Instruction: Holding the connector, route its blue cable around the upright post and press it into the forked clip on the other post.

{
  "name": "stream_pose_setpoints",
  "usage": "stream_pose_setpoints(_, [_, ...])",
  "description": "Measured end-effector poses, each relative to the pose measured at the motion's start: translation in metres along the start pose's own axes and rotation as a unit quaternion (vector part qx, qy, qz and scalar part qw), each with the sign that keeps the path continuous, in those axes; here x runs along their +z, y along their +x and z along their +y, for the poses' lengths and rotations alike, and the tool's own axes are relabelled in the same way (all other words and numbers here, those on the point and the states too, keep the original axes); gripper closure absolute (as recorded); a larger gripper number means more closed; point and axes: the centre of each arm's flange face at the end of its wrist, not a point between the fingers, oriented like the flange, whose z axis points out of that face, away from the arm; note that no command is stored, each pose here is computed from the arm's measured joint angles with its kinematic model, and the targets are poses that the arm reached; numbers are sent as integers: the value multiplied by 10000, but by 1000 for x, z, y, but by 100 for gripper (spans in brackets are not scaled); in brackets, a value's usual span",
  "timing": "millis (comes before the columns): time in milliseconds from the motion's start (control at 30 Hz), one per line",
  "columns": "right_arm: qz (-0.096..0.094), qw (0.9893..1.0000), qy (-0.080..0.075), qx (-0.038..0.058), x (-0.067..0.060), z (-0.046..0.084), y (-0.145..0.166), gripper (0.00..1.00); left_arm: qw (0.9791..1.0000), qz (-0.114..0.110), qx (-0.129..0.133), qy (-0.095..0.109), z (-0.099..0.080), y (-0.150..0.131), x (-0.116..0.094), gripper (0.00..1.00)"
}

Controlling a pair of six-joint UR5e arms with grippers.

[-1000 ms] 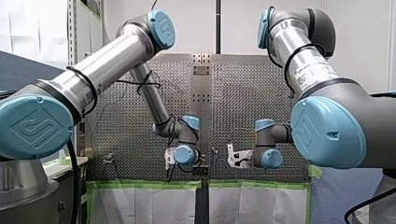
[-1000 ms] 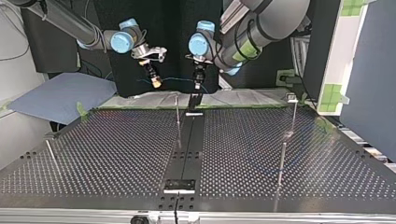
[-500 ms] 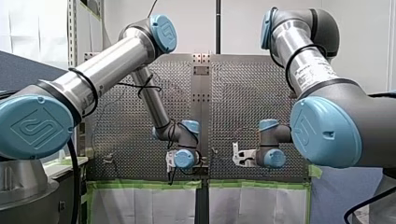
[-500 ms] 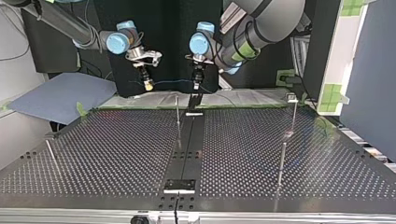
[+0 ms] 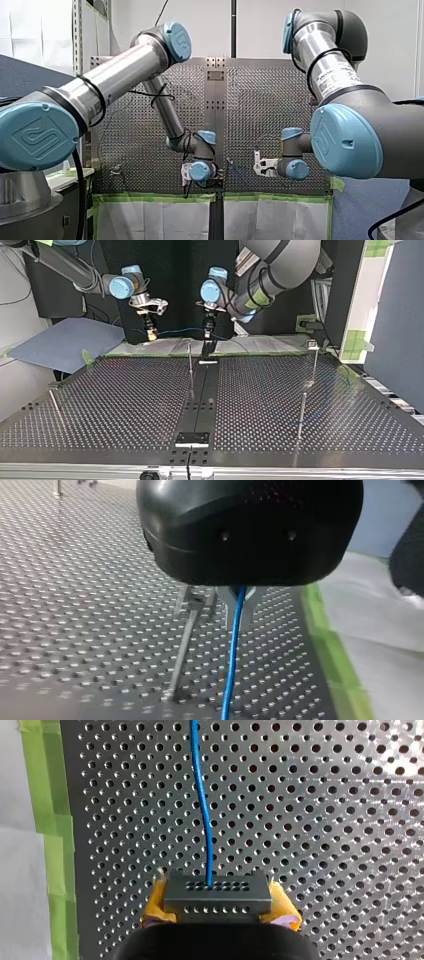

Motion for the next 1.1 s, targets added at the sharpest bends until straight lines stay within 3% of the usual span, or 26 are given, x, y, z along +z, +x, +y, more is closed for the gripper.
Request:
stream_pose_setpoints(633, [49, 9999, -124, 47, 3, 15, -1, 100, 9998, -92, -200, 21, -2, -7, 23, 100])
stream_pose_setpoints(900, [-181, 9996, -150, 147, 8, 21, -19, 100, 9997, -115, -195, 1, -1, -10, 28, 100])
stream_pose_setpoints(1100, [-192, 9996, -168, 157, 11, 25, -19, 100, 9997, -138, -199, 22, -1, -13, 31, 100])
